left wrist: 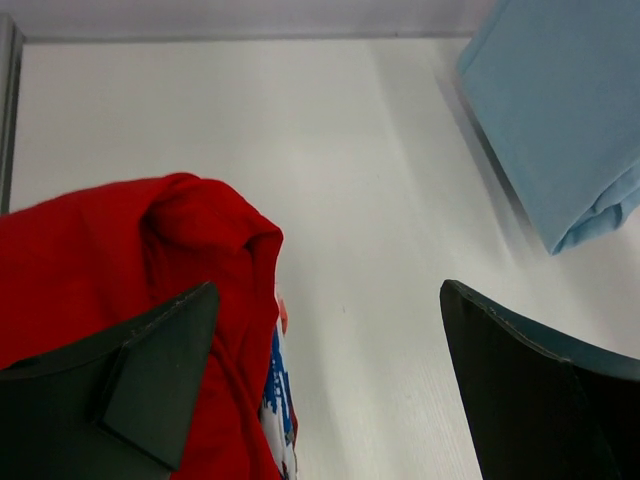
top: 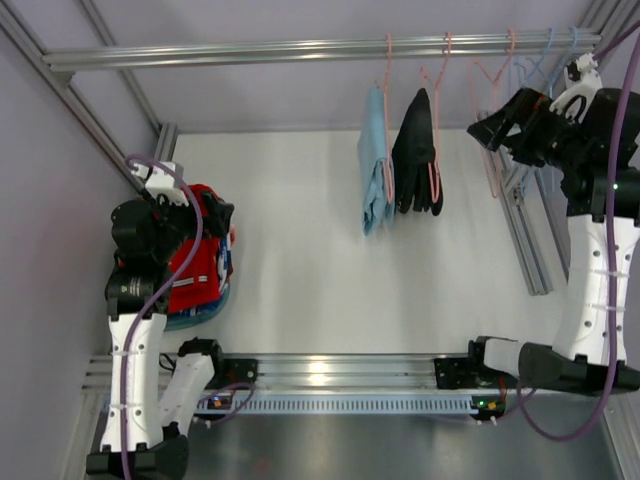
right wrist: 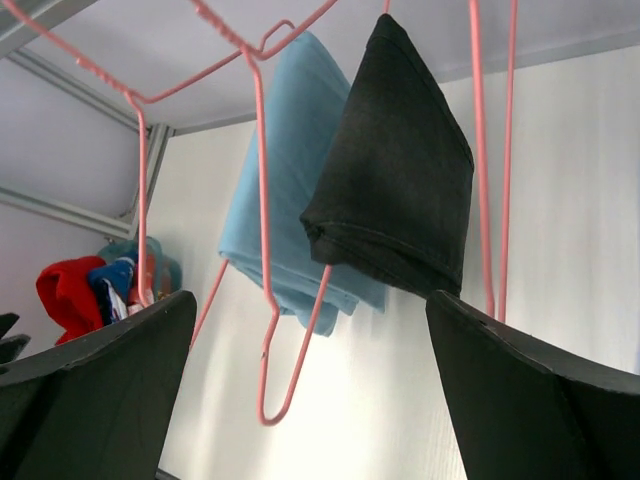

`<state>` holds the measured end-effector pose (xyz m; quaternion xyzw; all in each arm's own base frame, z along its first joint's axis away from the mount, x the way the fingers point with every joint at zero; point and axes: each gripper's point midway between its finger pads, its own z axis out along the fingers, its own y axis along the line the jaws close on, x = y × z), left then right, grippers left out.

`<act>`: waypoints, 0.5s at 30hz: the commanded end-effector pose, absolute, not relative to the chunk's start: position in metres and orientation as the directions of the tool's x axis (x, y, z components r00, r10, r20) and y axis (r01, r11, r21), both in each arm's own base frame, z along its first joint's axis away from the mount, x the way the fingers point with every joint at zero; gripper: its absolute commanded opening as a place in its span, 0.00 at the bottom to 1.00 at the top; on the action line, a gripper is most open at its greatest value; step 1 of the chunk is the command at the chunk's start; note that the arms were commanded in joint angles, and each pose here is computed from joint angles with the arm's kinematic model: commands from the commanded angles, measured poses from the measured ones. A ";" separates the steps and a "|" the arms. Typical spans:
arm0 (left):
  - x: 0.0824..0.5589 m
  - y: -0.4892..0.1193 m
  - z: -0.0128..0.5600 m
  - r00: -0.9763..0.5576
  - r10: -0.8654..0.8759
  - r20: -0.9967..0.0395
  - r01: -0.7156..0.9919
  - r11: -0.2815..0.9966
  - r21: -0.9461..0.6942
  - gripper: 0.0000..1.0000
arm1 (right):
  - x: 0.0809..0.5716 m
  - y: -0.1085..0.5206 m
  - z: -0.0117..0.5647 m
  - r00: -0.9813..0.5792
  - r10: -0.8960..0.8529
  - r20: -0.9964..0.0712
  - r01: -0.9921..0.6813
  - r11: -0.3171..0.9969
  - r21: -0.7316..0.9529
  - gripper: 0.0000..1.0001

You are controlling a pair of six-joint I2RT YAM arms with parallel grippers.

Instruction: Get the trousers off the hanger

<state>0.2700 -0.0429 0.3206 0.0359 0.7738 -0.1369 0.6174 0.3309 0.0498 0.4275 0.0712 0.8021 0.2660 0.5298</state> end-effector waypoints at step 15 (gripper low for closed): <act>0.238 -0.071 0.307 -0.456 -0.071 -0.887 0.351 0.901 -0.253 0.98 | 0.189 0.101 0.374 -0.294 0.051 -0.954 -0.584 0.781 0.222 1.00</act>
